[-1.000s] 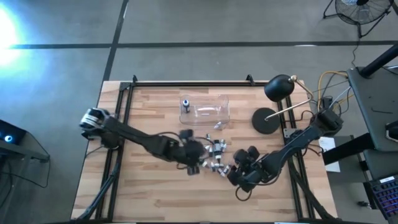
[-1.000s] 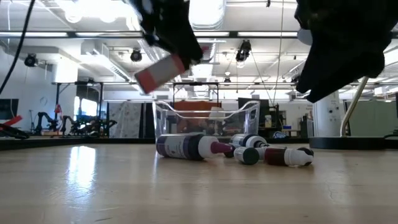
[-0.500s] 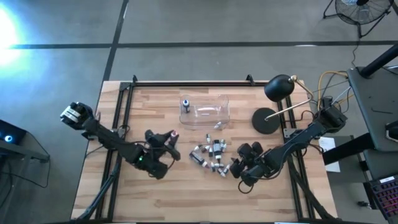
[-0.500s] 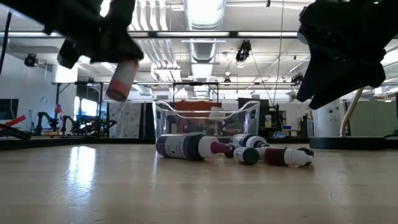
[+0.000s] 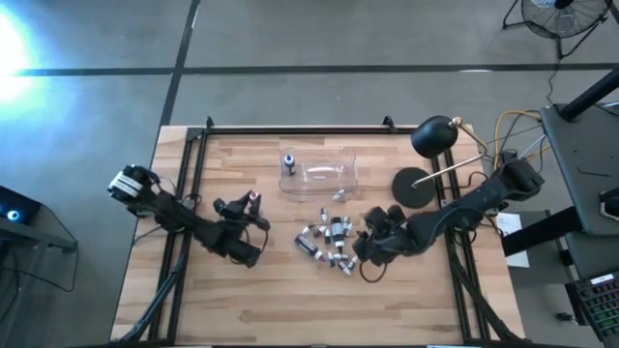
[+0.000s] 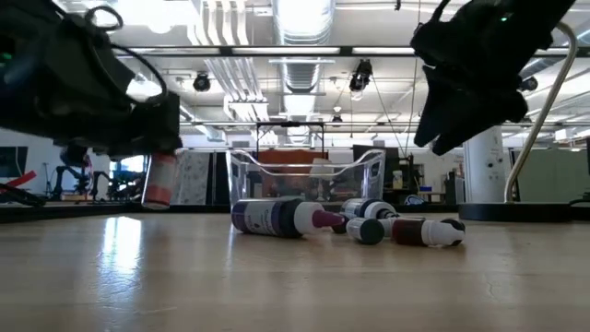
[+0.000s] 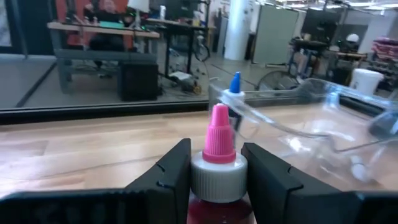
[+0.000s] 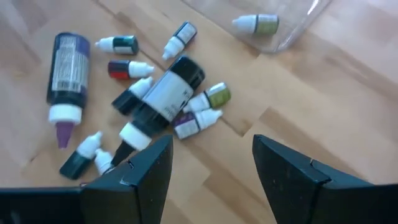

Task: Pick & Place food coloring
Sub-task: Put the large pink food coloring bottle into the transparent bin

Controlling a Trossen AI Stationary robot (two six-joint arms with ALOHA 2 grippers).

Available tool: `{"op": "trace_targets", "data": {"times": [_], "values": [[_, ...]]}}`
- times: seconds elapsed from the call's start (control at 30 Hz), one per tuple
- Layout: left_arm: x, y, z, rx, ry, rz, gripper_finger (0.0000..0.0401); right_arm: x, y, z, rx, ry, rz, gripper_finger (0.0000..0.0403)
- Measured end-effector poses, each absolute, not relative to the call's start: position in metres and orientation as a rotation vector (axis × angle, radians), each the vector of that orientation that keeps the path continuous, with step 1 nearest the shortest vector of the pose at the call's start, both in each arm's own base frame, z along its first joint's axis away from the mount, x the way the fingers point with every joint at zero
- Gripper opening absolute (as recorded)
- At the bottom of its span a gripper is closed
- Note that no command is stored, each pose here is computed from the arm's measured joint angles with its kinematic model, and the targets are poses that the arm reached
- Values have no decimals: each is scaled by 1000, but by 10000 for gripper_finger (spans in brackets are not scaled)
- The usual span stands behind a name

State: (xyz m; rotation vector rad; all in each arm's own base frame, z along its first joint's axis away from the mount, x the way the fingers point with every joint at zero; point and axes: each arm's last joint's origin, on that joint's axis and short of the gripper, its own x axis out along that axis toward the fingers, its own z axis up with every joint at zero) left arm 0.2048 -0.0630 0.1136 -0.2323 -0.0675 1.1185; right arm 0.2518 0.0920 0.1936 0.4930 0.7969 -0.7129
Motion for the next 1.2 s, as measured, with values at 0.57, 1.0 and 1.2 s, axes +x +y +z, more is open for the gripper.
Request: {"op": "trace_targets", "data": {"times": [0.57,1.0,1.2], "values": [[213,-60,90,-159,-48,1155,105,256,74,190,441,863,-701,214],[218,-64,94,-206,-18,1140,121,252,74,183,464,906,-697,214],[220,-69,92,-239,91,1103,161,252,74,183,464,906,-697,214]]}}
